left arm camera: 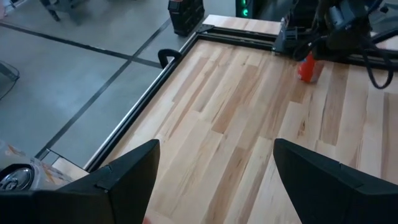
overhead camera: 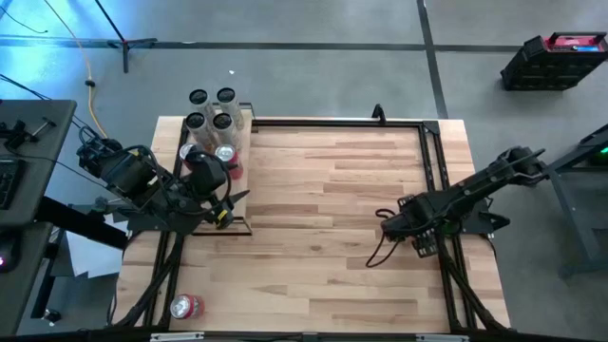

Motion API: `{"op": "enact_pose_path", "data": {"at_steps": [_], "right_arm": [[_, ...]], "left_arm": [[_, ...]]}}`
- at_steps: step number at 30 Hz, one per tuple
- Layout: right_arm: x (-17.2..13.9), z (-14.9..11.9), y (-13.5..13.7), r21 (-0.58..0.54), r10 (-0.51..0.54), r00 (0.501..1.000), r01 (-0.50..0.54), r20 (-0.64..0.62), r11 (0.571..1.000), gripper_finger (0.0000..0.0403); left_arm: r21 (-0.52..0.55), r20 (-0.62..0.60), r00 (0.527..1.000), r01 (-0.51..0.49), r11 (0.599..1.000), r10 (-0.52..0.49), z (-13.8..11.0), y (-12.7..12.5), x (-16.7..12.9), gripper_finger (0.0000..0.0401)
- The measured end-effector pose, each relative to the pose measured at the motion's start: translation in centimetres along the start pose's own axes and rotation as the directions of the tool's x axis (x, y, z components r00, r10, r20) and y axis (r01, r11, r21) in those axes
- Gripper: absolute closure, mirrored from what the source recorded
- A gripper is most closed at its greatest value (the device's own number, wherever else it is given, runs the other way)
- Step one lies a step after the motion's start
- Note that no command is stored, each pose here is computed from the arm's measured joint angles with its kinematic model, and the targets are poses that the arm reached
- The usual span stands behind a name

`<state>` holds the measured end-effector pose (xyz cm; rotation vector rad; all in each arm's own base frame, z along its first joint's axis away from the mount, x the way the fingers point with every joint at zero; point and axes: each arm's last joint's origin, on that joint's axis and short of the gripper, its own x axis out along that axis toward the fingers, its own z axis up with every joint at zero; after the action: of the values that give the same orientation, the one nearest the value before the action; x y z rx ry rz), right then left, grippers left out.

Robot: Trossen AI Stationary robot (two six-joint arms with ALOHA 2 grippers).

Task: Place canned beverage on shelf
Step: Put the top red soda can on the shelf

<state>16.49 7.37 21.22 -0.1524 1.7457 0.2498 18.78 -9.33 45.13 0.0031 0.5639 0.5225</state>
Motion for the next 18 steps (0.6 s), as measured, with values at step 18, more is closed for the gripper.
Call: {"op": "enact_pose_path", "data": {"at_steps": [18], "right_arm": [[-8.1,13.3,-6.3,0.679,-0.037,0.981,-0.106,0.191,0.726,0.0113]], "left_arm": [[0.062,0.014,1.0,0.019,0.998,-0.02,0.2,1.6,-0.9,0.0096]]}}
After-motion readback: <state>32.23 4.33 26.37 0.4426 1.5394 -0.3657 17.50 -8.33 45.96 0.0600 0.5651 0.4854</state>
